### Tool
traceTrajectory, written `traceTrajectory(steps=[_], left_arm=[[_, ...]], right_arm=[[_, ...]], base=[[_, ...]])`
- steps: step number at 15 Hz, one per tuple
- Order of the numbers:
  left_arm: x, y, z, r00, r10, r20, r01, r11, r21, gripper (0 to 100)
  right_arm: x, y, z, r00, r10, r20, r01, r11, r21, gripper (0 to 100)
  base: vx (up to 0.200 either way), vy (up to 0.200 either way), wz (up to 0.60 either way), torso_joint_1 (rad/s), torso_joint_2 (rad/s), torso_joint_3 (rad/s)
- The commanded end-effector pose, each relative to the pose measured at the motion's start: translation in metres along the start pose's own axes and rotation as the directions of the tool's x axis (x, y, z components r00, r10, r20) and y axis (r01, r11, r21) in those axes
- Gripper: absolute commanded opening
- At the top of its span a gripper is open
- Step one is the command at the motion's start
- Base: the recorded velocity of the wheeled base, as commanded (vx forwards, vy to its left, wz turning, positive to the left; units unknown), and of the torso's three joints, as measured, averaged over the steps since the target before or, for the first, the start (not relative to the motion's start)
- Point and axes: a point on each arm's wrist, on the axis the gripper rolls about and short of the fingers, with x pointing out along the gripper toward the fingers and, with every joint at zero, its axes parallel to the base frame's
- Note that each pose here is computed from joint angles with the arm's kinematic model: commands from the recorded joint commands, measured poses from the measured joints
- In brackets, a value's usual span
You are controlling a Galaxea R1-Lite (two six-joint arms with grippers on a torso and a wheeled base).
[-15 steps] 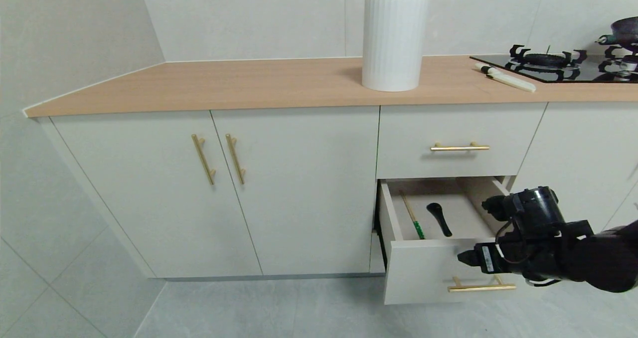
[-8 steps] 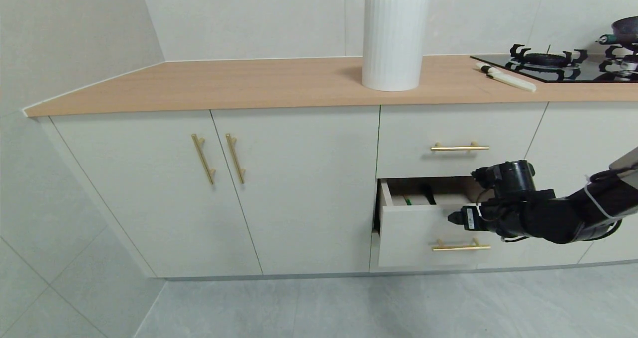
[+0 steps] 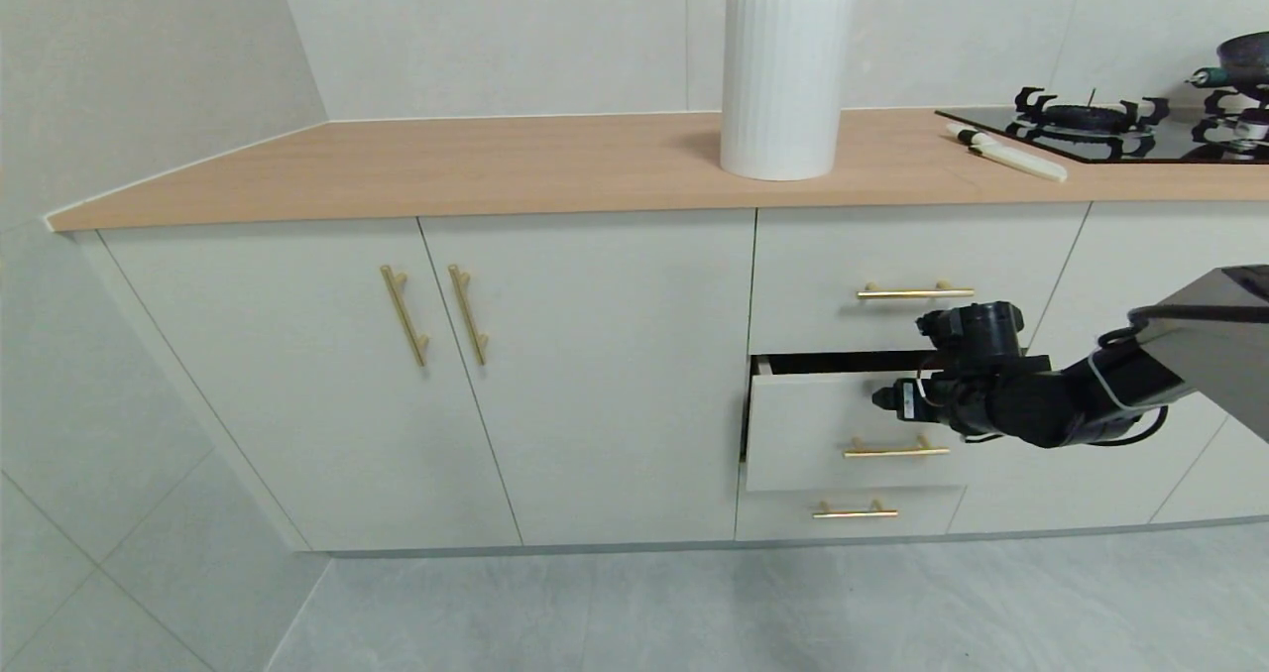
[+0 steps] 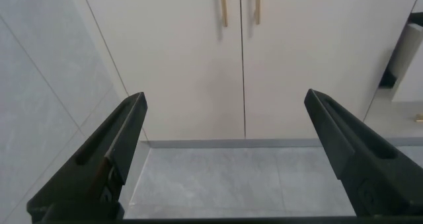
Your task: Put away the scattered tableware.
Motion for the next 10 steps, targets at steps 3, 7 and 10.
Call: traceTrajectory(steps=[3,7,10], left_arm=[[0.0,0.0,0.0,1.0,0.001,0.001,-0.001,1.0,0.0,100],[0.0,0.0,0.0,1.0,0.0,-0.001,0.0,1.0,0.0,100],[0.0,0.0,0.0,1.0,0.001,0.001,-0.001,1.0,0.0,100]], right_arm=[[0.031,-0.002,0.004,0.997,-0.07,0.036,0.068,0.995,0.067,100],[0.046,0.0,0.012,0.992,-0.1,0.078,0.086,0.982,0.166,100],[0.053,0.0,0.014,0.987,-0.129,0.096,0.108,0.975,0.195,100]], base=[[0.0,0.0,0.0,0.0,0.0,0.0],[0.0,0.0,0.0,0.0,0.0,0.0],[0.0,0.0,0.0,0.0,0.0,0.0]])
